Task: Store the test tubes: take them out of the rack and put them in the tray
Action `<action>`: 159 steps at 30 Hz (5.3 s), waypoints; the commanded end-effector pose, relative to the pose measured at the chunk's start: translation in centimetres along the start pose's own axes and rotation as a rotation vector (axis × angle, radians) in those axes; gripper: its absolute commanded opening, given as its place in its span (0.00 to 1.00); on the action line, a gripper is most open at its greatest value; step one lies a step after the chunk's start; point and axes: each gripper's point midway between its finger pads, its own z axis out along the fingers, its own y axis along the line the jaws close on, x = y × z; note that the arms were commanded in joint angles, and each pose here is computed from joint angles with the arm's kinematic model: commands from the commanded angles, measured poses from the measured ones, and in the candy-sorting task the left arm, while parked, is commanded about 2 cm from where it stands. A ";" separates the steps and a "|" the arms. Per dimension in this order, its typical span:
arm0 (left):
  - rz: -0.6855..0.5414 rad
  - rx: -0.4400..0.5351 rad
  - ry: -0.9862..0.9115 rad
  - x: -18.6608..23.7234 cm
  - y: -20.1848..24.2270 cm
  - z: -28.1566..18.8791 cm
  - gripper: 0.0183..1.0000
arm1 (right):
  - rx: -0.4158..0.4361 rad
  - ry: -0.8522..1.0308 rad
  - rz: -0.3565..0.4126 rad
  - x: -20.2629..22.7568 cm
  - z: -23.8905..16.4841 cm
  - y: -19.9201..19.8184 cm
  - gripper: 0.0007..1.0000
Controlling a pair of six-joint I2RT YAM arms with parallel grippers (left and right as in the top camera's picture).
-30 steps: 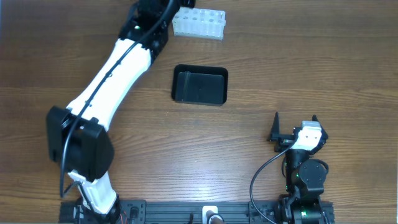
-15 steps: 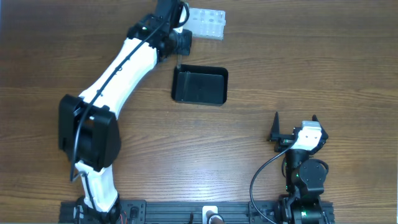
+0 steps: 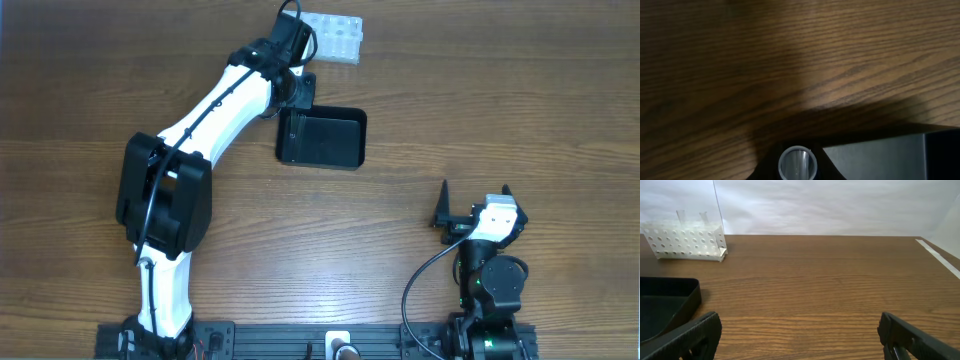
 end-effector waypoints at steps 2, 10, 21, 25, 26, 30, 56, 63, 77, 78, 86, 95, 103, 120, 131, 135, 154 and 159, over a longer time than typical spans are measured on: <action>-0.011 0.000 0.053 1.5 -0.2 0.5 0.02 | 0.010 0.002 -0.002 0.2 0.0 -0.1 0.99; -0.002 -0.005 0.083 2.3 -0.4 0.4 0.02 | 0.010 0.002 -0.002 0.2 0.0 -0.1 0.99; -0.002 -0.014 0.114 3.1 -0.2 1.7 0.02 | 0.010 0.002 -0.002 0.2 0.0 -0.1 0.99; -0.002 -0.016 0.123 3.4 -0.2 2.1 0.02 | 0.010 0.002 -0.002 0.2 0.0 -0.1 0.99; -0.002 -0.017 0.123 3.4 -0.2 2.1 0.03 | 0.010 0.002 -0.002 0.2 0.0 -0.1 0.99; -0.002 -0.017 0.123 3.4 -0.2 2.1 0.10 | 0.010 0.002 -0.002 0.2 0.0 -0.1 0.99; 0.127 -0.135 -0.451 -9.0 0.3 -13.1 1.00 | 0.010 0.002 -0.002 0.2 0.0 -0.1 0.99; 0.154 -0.186 -0.667 -12.3 3.4 -22.0 1.00 | 0.010 0.002 -0.002 0.2 0.0 -0.1 0.99; 0.124 -0.125 -0.986 -10.2 10.0 -33.4 1.00 | 0.010 0.002 -0.002 0.2 0.0 -0.1 0.99; 0.132 -0.110 -1.006 -9.3 10.3 -33.6 1.00 | 0.010 0.002 -0.002 0.2 0.0 -0.1 0.99; 0.139 -0.101 -1.121 2.5 13.1 -33.0 1.00 | 0.010 0.002 -0.002 0.2 0.0 -0.1 0.99; 0.147 -0.166 -1.254 14.2 13.3 -30.3 1.00 | 0.010 0.002 -0.002 0.2 0.0 -0.1 0.99; 0.191 -0.140 -1.312 16.8 12.5 -27.5 1.00 | 0.010 0.002 -0.002 0.2 0.0 -0.1 0.99; 0.240 -0.085 -1.268 17.4 11.3 -24.4 1.00 | 0.010 0.002 -0.002 0.2 0.0 -0.1 0.99; 0.196 -0.056 -1.101 19.0 11.7 -20.6 1.00 | 0.010 0.002 -0.002 0.2 0.0 -0.1 0.99; 0.196 -0.056 -1.101 19.0 11.7 -20.6 1.00 | 0.010 0.002 -0.002 0.2 0.0 -0.1 0.99; 0.196 -0.056 -1.101 19.0 11.8 -20.6 1.00 | 0.010 0.002 -0.002 0.2 0.0 -0.1 0.99; 0.196 -0.056 -1.101 19.0 11.8 -20.6 1.00 | 0.010 0.002 -0.002 0.2 0.0 -0.1 0.99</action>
